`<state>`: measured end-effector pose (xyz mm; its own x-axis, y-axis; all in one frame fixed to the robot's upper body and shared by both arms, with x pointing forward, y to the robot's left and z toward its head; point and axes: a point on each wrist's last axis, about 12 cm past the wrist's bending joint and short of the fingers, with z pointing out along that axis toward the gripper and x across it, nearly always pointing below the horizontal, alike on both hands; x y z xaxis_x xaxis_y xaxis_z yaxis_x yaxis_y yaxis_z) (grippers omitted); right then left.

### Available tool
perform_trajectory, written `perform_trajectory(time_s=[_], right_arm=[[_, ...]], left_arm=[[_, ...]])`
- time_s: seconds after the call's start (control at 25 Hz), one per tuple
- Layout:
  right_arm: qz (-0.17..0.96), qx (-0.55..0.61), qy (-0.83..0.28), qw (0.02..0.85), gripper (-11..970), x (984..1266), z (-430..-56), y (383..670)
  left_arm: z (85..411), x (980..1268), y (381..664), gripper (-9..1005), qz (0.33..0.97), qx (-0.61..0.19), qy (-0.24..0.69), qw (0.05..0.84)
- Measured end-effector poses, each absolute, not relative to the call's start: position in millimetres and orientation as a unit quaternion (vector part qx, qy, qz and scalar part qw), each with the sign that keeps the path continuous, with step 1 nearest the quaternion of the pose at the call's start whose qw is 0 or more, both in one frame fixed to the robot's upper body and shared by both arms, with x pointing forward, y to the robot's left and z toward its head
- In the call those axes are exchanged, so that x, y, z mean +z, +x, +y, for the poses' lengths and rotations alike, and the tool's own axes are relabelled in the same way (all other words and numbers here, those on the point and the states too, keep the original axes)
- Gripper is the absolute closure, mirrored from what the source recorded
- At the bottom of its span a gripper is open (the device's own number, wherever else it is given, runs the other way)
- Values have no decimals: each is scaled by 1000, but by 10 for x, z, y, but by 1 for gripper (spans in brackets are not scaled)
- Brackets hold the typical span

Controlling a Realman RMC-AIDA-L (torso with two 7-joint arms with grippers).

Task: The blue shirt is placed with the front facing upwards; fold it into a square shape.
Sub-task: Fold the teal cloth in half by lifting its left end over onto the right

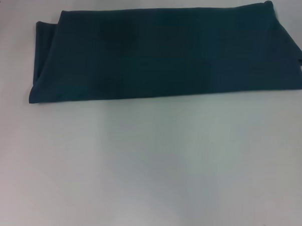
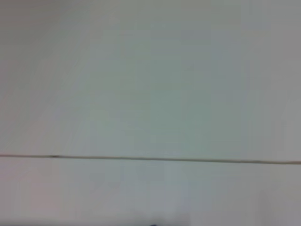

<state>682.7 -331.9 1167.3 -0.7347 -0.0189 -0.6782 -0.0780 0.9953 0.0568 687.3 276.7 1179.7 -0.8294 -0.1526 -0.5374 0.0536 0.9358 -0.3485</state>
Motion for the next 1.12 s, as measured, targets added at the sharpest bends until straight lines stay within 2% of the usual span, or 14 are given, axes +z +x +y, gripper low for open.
perform_trajectory(time_s=[0.4,0.6,0.72,0.84,1.12], right_arm=[[934,77,1,350,269,11703,-3511,6736],[917,155,33,367,54,11679,-3749,6513],[893,234,27,383,46,11631,-3849,6272],[850,321,12,417,37,11539,-3925,5932],[770,419,1,481,32,11272,-4011,5194]], left_arm=[[2864,11885,6816,259,922,-213,-48,319],[2924,11900,6727,163,911,-242,-54,328],[2956,11907,6614,105,890,-296,-57,343],[2992,11848,6472,106,867,-354,-60,345],[3054,11472,6098,107,827,-439,-105,335]])
